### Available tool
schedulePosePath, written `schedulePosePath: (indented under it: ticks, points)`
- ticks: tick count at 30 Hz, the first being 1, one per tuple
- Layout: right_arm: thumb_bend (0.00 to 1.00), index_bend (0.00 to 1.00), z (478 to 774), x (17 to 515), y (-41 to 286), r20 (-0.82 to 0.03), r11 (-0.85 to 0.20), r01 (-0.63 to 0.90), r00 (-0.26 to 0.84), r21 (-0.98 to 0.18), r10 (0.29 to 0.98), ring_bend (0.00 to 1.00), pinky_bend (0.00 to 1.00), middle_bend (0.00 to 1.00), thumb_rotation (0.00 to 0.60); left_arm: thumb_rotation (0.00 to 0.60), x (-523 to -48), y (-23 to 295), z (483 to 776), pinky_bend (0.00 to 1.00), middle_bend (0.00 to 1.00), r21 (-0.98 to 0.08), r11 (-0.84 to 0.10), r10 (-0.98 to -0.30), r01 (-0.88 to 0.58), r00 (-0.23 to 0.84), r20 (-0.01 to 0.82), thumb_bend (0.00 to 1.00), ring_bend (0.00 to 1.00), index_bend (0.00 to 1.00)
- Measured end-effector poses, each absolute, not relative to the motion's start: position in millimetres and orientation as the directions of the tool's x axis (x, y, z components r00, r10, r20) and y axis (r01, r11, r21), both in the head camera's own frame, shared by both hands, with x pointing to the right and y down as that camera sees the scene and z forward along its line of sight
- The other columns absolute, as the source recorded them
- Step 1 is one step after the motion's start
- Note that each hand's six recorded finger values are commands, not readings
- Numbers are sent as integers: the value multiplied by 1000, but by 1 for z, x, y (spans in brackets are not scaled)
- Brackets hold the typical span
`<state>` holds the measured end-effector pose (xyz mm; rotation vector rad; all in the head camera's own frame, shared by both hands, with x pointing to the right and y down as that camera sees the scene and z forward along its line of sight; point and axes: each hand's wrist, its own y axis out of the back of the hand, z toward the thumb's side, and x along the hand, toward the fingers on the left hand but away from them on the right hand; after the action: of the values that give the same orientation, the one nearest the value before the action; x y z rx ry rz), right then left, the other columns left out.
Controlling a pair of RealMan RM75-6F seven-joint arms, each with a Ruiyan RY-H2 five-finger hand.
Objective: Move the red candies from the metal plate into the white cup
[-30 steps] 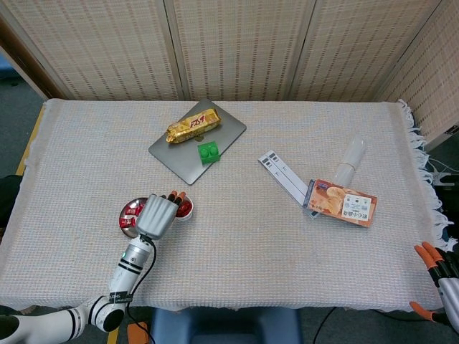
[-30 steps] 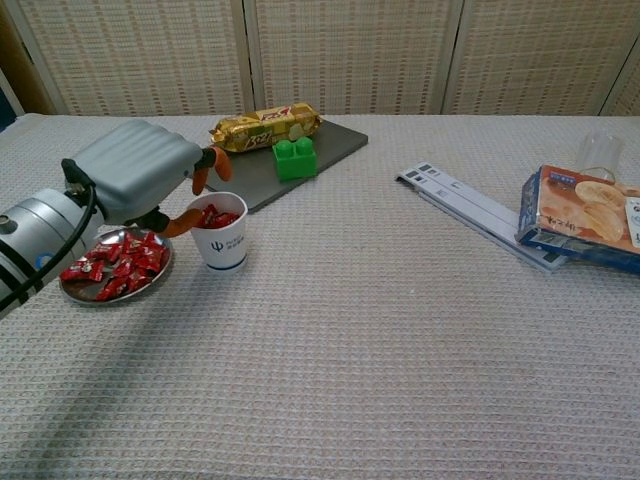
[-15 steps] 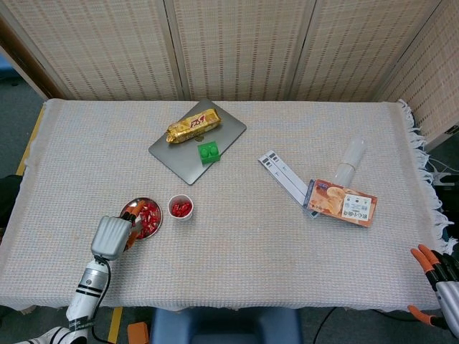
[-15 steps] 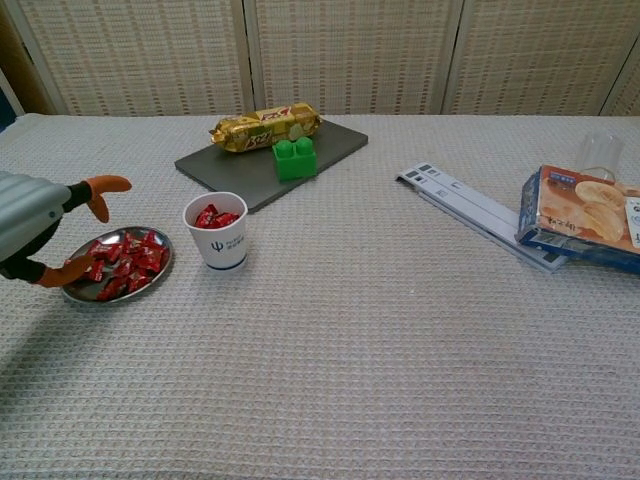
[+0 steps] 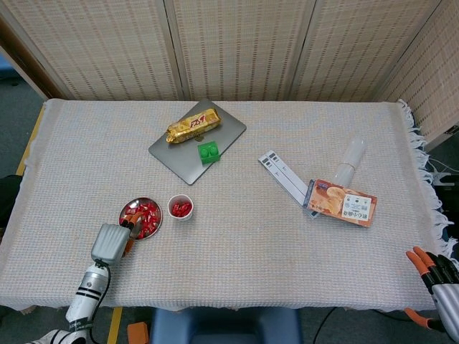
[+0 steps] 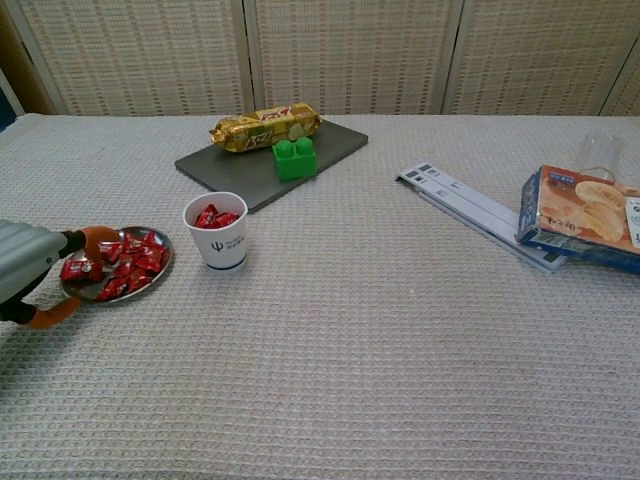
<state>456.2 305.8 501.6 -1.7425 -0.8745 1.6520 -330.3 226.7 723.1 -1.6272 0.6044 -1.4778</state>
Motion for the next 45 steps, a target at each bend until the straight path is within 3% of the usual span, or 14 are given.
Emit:
schedulePosePath:
  ticks: [10, 17, 24, 37, 45]
  points:
    - [43, 0, 504, 457, 305, -622, -621, 66, 9, -781, 783, 0, 38, 0, 600, 600, -310, 213, 720, 1000, 271, -858, -492, -823, 145, 243, 513, 409, 732, 154]
    - [43, 0, 504, 458, 304, -621, -619, 65, 2, -782, 784, 0, 39, 0, 600, 600, -302, 213, 731, 1000, 270, -839, -519, -801, 162, 249, 544, 410, 732, 160]
    - [44, 0, 504, 459, 304, -620, -618, 65, -4, -783, 785, 0, 40, 0, 600, 600, -298, 207, 740, 1000, 302, -838, -512, -801, 188, 247, 545, 410, 732, 233]
    - [43, 0, 506, 459, 303, -623, -621, 62, -7, -781, 782, 0, 51, 0, 600, 600, -302, 204, 743, 1000, 476, -836, -496, -805, 234, 236, 544, 407, 736, 410]
    - [43, 0, 507, 458, 303, -624, -623, 60, -8, -780, 781, 0, 57, 0, 600, 600, -308, 203, 746, 1000, 500, -826, -507, -802, 247, 217, 557, 407, 738, 444]
